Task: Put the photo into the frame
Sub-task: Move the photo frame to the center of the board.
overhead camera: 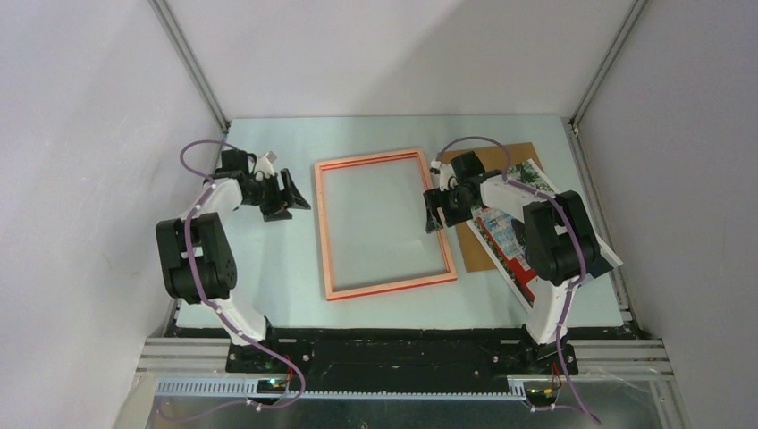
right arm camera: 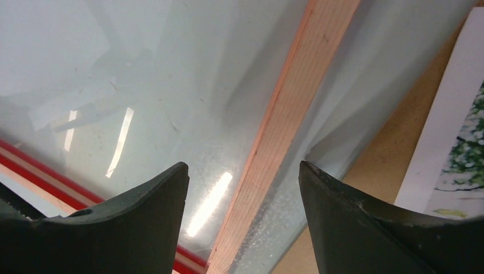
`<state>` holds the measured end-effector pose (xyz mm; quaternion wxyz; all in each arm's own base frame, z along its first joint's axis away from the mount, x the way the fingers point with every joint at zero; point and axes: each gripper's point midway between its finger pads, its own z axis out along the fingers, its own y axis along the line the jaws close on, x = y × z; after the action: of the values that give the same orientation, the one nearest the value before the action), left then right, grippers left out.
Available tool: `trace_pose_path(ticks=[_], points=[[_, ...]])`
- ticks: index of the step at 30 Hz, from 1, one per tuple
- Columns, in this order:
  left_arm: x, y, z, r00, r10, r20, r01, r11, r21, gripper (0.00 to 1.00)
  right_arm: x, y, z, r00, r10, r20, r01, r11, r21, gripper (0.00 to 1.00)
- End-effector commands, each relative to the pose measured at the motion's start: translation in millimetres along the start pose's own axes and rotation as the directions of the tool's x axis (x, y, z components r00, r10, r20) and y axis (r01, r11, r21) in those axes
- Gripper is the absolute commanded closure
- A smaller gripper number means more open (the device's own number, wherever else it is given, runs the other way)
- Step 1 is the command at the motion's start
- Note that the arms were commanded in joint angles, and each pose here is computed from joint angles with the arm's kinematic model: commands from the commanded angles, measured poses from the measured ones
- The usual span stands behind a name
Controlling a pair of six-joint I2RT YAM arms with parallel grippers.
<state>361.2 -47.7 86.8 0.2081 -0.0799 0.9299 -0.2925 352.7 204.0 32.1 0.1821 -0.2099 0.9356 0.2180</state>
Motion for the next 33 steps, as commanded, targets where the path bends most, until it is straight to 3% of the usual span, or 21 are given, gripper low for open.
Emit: trace_pose_path(ticks=[1,12,26,33], points=[[-21.9,-13.9,-21.2,0.994,0.073,0.084,-0.077,0.996,0.046,0.25,5.0,13.8,-8.9,1.0,-0.025,0.005,0.025,0.998,-0.055,0.25],[-2.9,-1.9,-18.0,0.996,0.077,0.046,-0.078,0.997,0.026,0.26,28.2,52.7,-4.4,0.996,-0.069,-0.053,0.061,0.989,-0.138,0.26],[3.8,44.4,-25.6,0.997,0.067,0.027,-0.059,0.973,-0.223,0.26,-13.4,99.7,19.5,0.999,-0.049,0.018,0.052,0.965,-0.256,0.26],[8.0,57.6,-31.0,0.998,0.061,0.013,-0.055,0.96,-0.275,0.26,-40.7,112.8,29.7,0.998,-0.033,0.059,0.049,0.956,-0.289,0.26]])
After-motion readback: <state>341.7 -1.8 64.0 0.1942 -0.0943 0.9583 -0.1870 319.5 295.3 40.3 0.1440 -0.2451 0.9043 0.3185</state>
